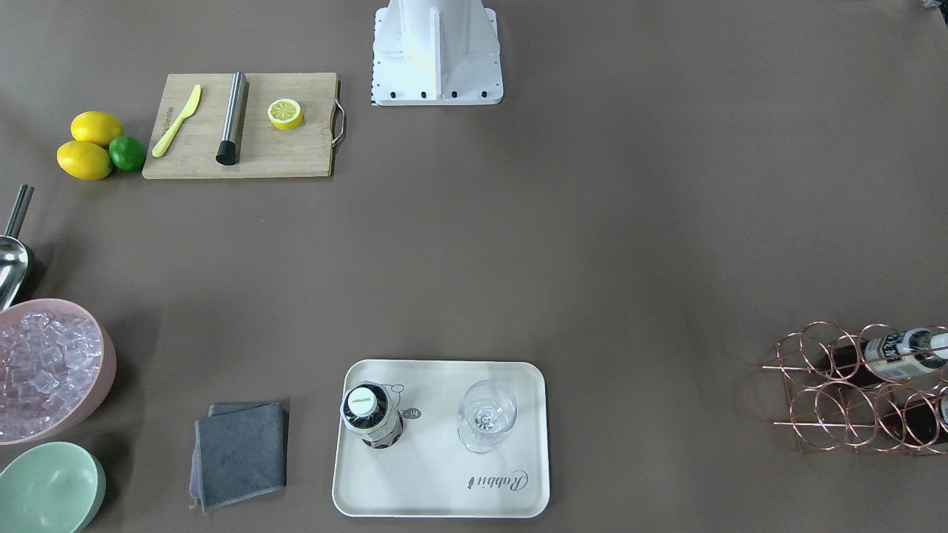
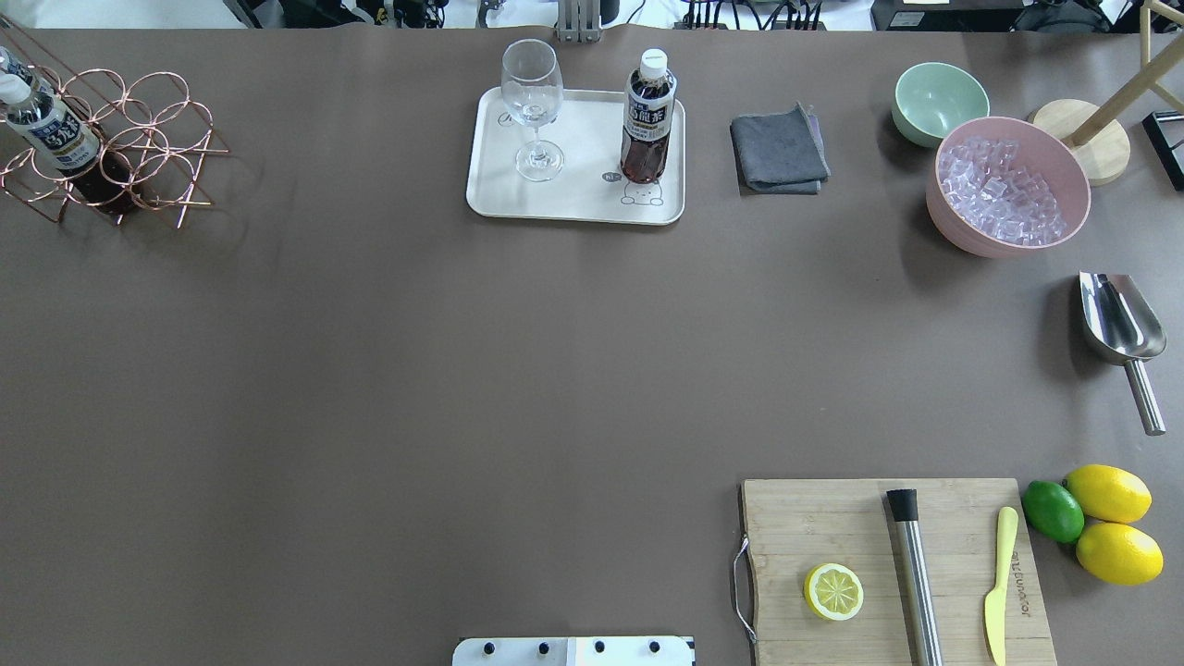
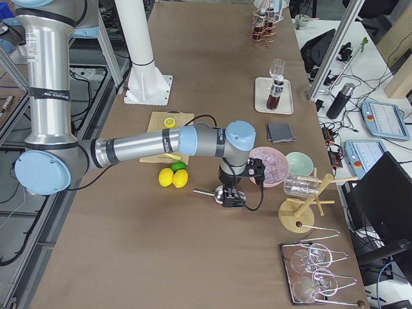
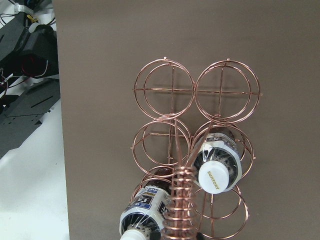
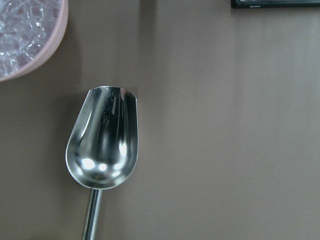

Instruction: Take tea from basket to plate

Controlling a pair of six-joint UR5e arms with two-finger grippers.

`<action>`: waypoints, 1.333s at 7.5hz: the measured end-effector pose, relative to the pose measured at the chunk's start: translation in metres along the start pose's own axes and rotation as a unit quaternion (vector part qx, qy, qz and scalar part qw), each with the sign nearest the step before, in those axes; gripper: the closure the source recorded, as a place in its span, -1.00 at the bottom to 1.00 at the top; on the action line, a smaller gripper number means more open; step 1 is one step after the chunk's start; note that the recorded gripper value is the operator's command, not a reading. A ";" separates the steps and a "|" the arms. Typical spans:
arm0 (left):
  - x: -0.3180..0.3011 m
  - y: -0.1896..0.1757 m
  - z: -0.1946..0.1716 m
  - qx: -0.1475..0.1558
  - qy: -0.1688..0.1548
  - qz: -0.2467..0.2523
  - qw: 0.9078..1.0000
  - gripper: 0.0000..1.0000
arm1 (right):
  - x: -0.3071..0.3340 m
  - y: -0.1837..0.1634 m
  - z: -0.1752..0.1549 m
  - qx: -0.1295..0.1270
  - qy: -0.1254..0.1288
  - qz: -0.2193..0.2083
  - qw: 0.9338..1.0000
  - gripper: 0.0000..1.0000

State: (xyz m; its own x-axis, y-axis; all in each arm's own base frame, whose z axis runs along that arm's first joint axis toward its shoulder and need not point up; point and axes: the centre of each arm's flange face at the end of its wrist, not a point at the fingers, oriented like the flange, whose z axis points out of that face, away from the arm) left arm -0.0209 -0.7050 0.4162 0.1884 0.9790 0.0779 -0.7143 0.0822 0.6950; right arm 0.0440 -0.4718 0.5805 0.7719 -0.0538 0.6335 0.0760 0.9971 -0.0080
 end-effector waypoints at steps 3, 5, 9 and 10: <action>0.034 0.058 -0.028 0.043 0.002 -0.161 0.986 -0.96 | 0.042 0.025 0.027 -0.016 -0.024 -0.005 1.000 -1.00; 0.071 0.116 -0.013 0.036 0.019 -0.321 0.946 -0.96 | 0.048 0.022 0.035 -0.008 -0.033 -0.012 0.999 -1.00; 0.144 0.187 0.044 -0.020 0.088 -0.588 0.804 -0.96 | 0.058 0.020 0.049 -0.007 -0.037 -0.012 0.999 -1.00; 0.155 0.193 0.053 -0.032 0.098 -0.634 0.767 -0.96 | 0.061 0.022 0.053 -0.011 -0.038 -0.009 0.999 -1.00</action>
State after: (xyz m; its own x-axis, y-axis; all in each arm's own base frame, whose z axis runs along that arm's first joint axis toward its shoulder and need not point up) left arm -0.0934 -0.5471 0.6002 0.6586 0.1134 -0.7439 -0.0735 0.9935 0.0865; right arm 0.0593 -0.4502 0.6603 0.7206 -0.0663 0.6902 0.1042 0.9945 -0.0132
